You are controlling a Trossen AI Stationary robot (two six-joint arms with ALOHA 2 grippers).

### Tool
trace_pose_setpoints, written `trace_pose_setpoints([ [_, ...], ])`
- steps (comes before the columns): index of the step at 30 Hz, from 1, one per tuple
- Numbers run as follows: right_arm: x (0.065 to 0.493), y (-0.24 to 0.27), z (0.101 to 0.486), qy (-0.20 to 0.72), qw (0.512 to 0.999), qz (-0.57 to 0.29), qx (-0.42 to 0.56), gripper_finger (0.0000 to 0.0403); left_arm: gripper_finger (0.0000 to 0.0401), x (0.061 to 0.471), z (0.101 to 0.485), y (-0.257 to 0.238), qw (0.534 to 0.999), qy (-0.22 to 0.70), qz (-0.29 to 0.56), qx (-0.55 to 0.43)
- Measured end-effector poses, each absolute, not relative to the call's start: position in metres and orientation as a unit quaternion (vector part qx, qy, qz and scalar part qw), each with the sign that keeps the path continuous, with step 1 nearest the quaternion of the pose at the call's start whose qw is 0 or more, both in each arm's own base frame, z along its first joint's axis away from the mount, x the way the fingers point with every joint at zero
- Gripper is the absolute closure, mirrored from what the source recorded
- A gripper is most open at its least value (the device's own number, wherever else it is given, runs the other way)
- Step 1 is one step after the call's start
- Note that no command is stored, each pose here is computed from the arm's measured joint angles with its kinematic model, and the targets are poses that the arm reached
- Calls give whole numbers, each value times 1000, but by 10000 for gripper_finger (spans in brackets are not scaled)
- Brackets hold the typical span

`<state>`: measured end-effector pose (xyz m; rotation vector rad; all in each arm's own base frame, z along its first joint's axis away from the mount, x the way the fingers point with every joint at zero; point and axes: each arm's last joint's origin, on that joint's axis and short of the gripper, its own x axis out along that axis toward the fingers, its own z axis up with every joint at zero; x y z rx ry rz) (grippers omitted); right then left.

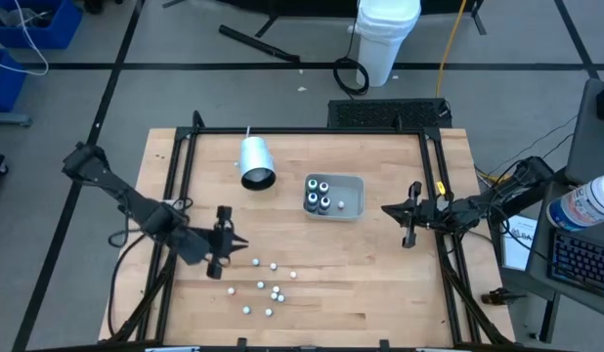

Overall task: Pick & Place food coloring
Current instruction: Put the blue food coloring bottle into the gray bin

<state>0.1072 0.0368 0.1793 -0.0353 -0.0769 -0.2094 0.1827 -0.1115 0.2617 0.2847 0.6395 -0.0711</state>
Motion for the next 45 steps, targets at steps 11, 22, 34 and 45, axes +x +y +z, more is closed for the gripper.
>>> trace_pose_setpoints([
  [11, 107, 37, 179, -40, 994, -103, -6, 403, 354, 229, 262, -153, 843, 502, -124, 149],
  [22, 107, 37, 180, -41, 994, -103, -6, 403, 354, 272, 260, -146, 812, 549, -99, 174],
  [34, 108, 39, 178, -37, 996, -76, 6, 403, 212, 290, 225, -136, 754, 629, -134, 137],
  [45, 108, 39, 179, -40, 997, -64, 4, 403, 203, 292, 222, -136, 744, 625, -170, 163],
])
